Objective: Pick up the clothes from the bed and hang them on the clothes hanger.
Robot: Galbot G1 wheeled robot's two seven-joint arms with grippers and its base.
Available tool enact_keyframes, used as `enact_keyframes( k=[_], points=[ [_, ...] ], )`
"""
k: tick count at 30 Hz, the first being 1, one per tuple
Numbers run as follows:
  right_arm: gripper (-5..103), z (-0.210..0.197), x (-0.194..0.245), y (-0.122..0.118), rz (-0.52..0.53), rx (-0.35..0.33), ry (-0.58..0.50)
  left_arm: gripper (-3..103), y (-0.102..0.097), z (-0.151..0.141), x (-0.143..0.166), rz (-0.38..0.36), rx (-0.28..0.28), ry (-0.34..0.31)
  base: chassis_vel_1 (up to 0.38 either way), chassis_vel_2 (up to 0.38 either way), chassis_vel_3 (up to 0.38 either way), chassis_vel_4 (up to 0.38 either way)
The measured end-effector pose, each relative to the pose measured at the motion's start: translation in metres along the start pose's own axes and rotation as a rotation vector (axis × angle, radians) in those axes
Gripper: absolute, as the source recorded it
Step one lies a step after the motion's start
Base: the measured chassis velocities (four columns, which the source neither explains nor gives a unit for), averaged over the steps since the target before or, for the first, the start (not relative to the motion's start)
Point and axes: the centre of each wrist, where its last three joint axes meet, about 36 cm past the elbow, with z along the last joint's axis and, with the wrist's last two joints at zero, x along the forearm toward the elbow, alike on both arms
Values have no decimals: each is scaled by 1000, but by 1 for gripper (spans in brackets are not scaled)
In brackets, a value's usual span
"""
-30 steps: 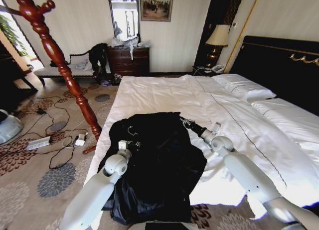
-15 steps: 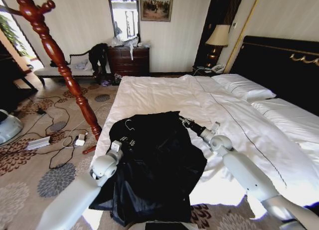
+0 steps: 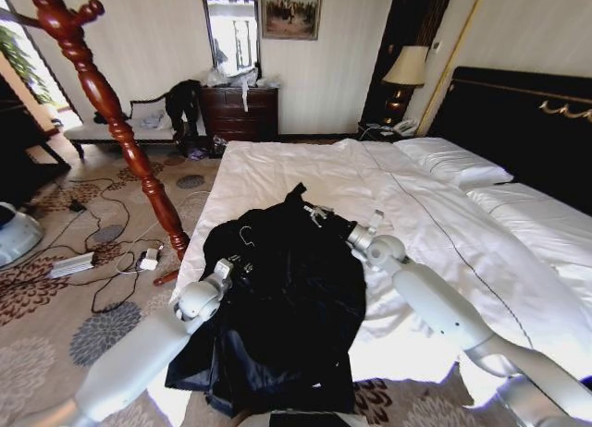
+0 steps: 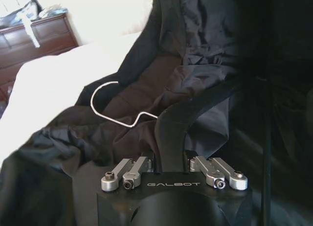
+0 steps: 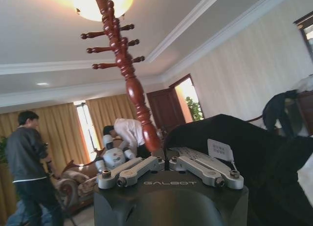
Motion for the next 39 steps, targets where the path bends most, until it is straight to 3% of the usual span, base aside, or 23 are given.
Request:
enact_keyframes(
  k=[6, 13, 16, 28, 33, 37, 38, 39],
  points=[
    [0, 35, -14, 22, -57, -47, 47, 28, -14, 2, -36, -27, 85, -31, 0, 0, 0, 0],
    [0, 68, -9, 25, -51, -59, 117, 28, -20, -4, -51, -22, 103, -58, 0, 0, 0, 0],
    [0, 92, -1, 26, -43, -25, 188, 28, -22, -7, -59, -20, 110, -70, 0, 0, 0, 0],
    [0, 121, 21, 42, -128, -23, 223, 28, -20, -4, -74, -35, 129, -70, 0, 0, 0, 0],
    [-2, 135, 37, 46, -123, 12, 241, 28, -22, -6, -78, -34, 138, -69, 0, 0, 0, 0],
    [9, 137, 45, 54, -181, 64, 226, 28, -22, -5, -79, -36, 140, -63, 0, 0, 0, 0],
    [9, 135, 51, 57, -260, 89, 200, 28, -22, -2, -78, -39, 142, -58, 0, 0, 0, 0],
    [20, 133, 56, 57, -332, 96, 189, 28, -21, -1, -78, -42, 145, -54, 0, 0, 0, 0]
  ],
)
